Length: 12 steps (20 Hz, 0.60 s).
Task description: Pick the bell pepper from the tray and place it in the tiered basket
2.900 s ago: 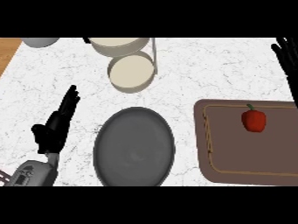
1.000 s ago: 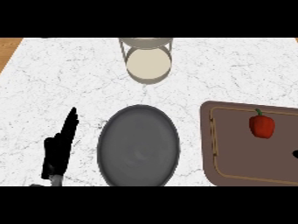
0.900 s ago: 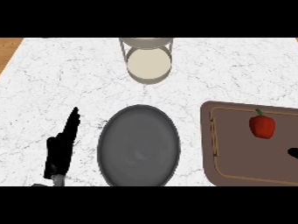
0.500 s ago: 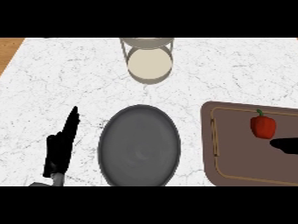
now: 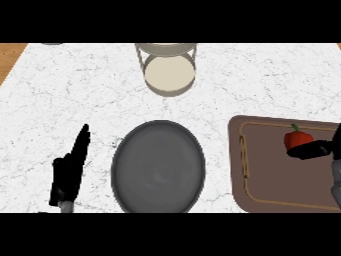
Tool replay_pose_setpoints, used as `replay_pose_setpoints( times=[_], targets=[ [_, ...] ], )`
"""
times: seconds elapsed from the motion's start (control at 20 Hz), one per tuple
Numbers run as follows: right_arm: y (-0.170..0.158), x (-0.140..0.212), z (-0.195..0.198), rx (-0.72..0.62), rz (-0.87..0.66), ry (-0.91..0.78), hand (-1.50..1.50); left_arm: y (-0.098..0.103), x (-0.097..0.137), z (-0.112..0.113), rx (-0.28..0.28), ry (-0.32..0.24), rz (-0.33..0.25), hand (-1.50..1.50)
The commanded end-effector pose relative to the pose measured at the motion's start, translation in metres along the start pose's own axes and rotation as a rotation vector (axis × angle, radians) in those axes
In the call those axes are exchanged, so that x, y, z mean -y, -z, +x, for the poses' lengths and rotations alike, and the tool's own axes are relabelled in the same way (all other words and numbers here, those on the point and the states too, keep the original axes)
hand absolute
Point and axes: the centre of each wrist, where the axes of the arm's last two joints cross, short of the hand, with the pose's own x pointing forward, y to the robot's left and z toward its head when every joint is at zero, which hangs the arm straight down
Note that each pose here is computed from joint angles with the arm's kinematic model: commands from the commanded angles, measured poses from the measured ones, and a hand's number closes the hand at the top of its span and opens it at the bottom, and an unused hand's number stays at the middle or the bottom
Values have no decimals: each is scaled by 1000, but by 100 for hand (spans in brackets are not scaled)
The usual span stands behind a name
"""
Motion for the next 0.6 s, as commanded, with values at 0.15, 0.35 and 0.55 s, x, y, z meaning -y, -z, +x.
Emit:
replay_pose_setpoints(
  times=[0.15,0.35,0.55],
  targets=[
    [2,-3,39,-202,56,-77,-150,-17,4,-14,-54,0,17,0],
    [8,-25,48,-267,119,-163,-150,-5,2,-5,-33,-11,-4,0],
    [14,-24,48,-302,169,-160,-150,-12,-8,-16,-38,-8,15,0]
  ],
)
